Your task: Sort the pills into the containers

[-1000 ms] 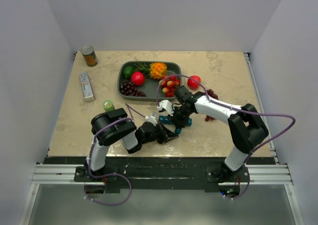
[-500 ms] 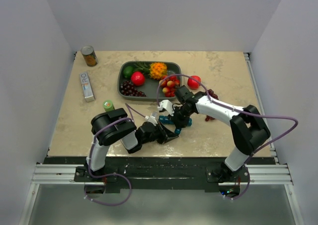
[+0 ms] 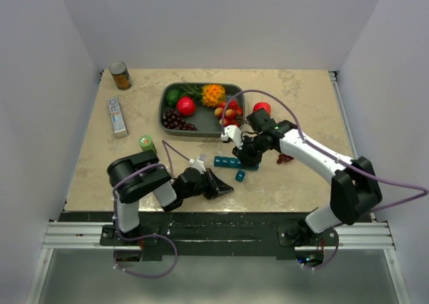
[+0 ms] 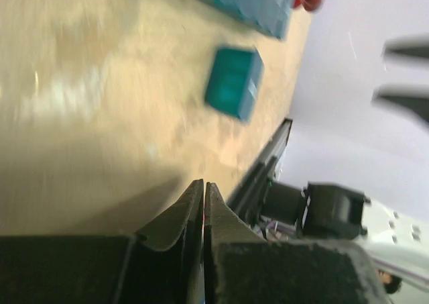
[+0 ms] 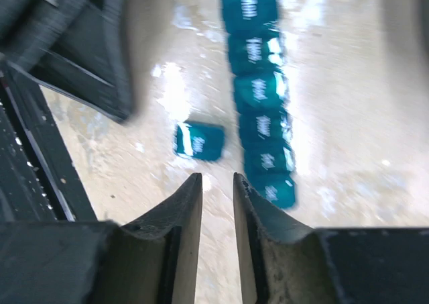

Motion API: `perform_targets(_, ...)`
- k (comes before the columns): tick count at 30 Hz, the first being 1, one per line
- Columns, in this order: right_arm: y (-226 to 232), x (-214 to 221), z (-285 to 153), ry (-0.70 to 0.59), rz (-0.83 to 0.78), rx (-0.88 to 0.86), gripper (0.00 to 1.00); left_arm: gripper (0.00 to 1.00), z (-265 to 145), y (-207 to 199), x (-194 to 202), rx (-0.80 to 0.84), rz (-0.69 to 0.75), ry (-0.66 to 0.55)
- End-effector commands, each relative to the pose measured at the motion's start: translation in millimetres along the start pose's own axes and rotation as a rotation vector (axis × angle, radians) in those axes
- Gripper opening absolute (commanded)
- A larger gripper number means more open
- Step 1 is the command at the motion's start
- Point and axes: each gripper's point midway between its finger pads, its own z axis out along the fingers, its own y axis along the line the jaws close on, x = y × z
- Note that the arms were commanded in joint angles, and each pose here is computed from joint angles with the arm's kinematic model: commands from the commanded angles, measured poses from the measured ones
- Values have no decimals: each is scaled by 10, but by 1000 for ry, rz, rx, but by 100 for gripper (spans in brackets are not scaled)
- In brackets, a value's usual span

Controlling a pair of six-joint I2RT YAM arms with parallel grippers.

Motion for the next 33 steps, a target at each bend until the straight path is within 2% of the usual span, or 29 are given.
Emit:
perform_targets(1, -111, -281, -565, -165, -49, 101, 31, 11, -386, -185, 96, 50, 184, 16)
perform_targets(2, -153, -284, -650, -185, -42, 123, 36, 15, -498, -297, 99, 48, 218, 13)
perform_targets(3, -166, -308, -741, -206, -46, 146, 39, 19, -519, -411, 71, 57, 313, 1)
perform_targets(4, -156, -349, -871, -236, -57, 174, 42, 28, -552, -504, 70, 48, 374, -2)
perform_targets(5, -183, -381, -993, -263, -56, 201, 51, 34, -676, -502, 0, -26, 493, -25)
perform_targets(6, -188, -413, -1091, -287, -59, 221, 56, 41, -708, -816, -81, 3, 561, -64)
perform_targets(7, -222, -422, -1196, -310, -45, 248, 62, 52, -786, -952, -172, -10, 622, -109)
perform_targets(8, -197, -516, -1389, -365, -64, 281, 73, 57, -980, -988, -288, -69, 744, -144)
perform_targets(9, -197, -543, -1490, -390, -60, 300, 78, 63, -1106, -1345, -413, -47, 808, -211)
perform_targets(10, -223, -558, -1605, -415, -51, 332, 82, 74, -1345, -1293, -583, -158, 854, -271)
perform_targets(11, -236, -654, -1792, -469, -58, 388, 92, 81, -1494, -1377, -711, -197, 931, -322)
perform_targets(12, -308, -645, -1913, -485, 22, 458, 98, 87, -1667, -1611, -825, -196, 954, -392)
perform_targets(13, -376, -687, -2063, -518, 71, 525, 99, 99, -1897, -1641, -937, -237, 971, -454)
perform_targets(16, -561, -745, -2548, -593, 230, 729, 99, 99, -2319, -1914, -1038, -214, 1048, -541)
perform_targets(19, -524, -844, -2902, -688, 286, 804, 99, 99, -2661, -2141, -1076, -182, 1046, -603)
perform_targets(21, -504, -881, -3079, -738, 331, 830, 99, 99, -2791, -2145, -1090, -194, 1043, -616)
perform_targets(27, -489, -924, -3308, -781, 352, 871, 99, 99, -2921, -2220, -1078, -180, 1058, -619)
perform_targets(33, -458, -940, -3276, -780, 316, 832, 99, 99, -3019, -2325, -1112, -196, 1088, -633)
